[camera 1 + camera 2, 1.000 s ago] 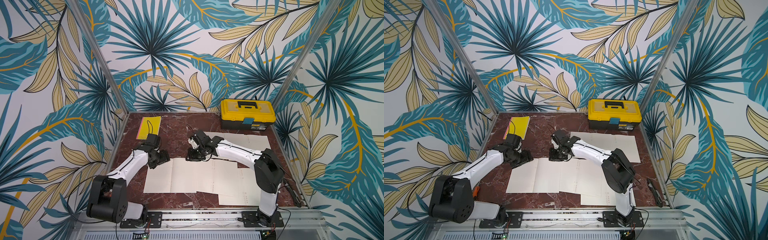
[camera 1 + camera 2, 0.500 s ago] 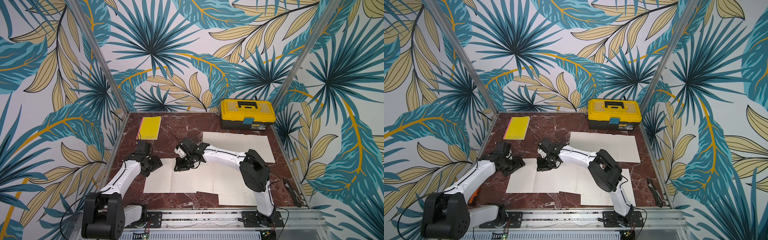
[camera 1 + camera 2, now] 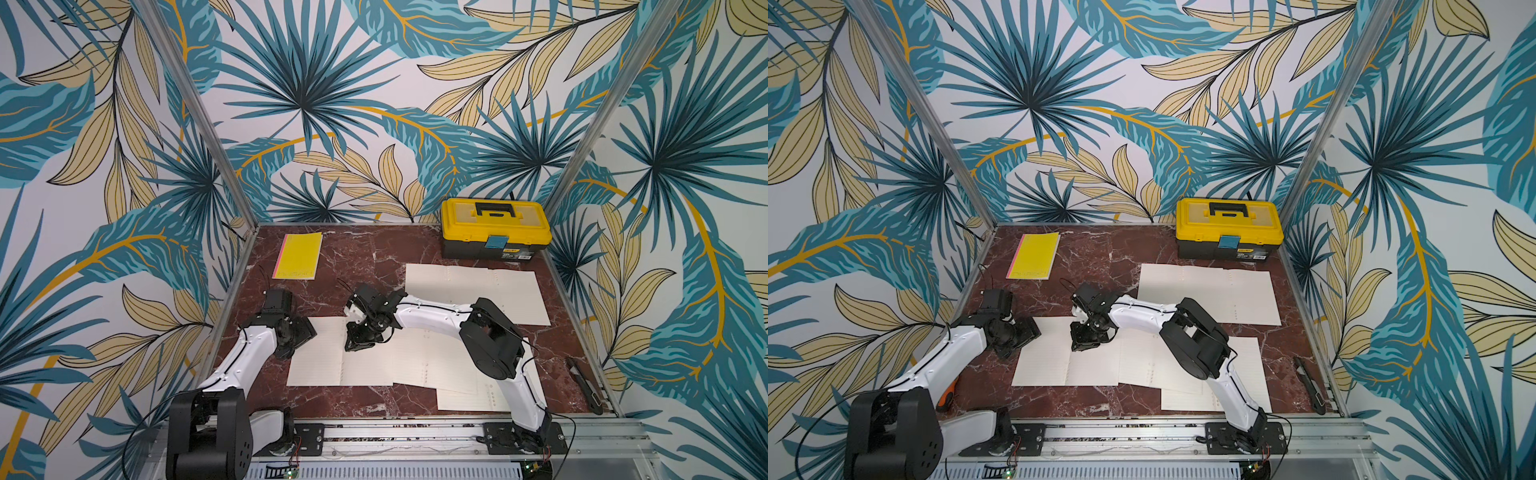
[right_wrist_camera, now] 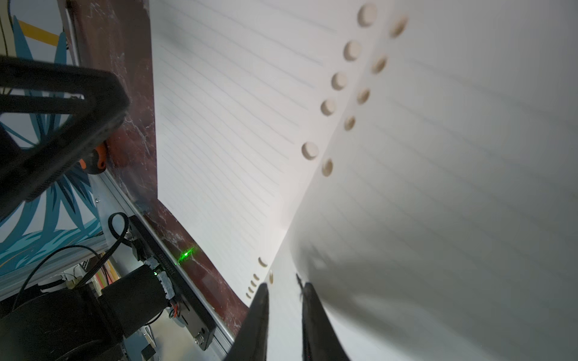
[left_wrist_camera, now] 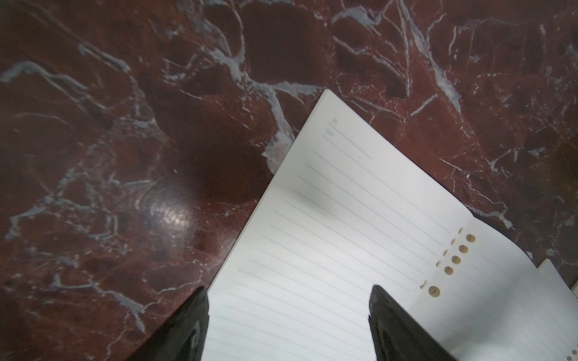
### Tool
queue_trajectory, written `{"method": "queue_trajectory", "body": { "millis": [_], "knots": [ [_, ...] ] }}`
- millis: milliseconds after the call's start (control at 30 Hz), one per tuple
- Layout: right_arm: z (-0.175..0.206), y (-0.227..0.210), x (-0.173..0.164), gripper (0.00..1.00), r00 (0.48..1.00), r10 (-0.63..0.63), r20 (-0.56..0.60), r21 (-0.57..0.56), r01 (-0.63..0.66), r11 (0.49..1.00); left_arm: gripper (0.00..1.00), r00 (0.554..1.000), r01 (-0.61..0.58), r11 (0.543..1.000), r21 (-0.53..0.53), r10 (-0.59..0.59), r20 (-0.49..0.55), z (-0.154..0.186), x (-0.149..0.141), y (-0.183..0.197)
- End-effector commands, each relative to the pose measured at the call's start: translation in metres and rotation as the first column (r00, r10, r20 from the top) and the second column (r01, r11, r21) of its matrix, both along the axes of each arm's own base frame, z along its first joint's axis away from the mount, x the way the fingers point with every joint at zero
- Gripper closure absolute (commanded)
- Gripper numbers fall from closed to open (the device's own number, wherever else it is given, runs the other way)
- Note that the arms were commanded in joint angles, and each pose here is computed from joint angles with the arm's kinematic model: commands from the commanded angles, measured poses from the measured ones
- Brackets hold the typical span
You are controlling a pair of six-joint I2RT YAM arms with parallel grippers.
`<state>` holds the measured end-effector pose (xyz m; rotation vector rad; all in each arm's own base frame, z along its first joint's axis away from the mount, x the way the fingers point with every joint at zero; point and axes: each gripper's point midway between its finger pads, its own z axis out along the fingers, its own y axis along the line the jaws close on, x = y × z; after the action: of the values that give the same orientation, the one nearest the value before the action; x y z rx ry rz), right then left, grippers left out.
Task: Close the notebook
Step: Move the notebook to the center of the board.
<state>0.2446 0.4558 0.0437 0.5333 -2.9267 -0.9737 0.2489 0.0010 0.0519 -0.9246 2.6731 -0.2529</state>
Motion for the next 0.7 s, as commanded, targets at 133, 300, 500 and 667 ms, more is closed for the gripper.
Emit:
{"method": "queue_trajectory", "body": {
  "millis": [133, 300, 500, 667],
  "knots": [
    [-0.015, -0.002, -0.003, 0.80, 1.000, -0.003, -0.020, -0.048, 0.003, 0.999, 0.18, 0.999, -0.032, 0.999, -0.003, 0.032, 0.009, -0.003, -0.004, 0.011],
    [-0.028, -0.007, -0.005, 0.81, 0.999, -0.017, -0.038, -0.074, 0.014, 0.997, 0.18, 0.999, -0.042, 0.998, -0.036, 0.043, 0.022, -0.005, -0.002, 0.012],
    [-0.044, -0.013, -0.009, 0.82, 0.997, -0.023, -0.067, -0.117, 0.015, 0.993, 0.18, 0.998, -0.052, 0.998, -0.039, 0.053, 0.027, -0.004, -0.001, 0.015],
    [-0.058, -0.023, -0.013, 0.83, 0.995, -0.049, -0.091, -0.165, 0.033, 0.986, 0.17, 0.998, -0.055, 0.998, -0.042, 0.056, 0.018, -0.006, -0.002, 0.016]
  ]
}}
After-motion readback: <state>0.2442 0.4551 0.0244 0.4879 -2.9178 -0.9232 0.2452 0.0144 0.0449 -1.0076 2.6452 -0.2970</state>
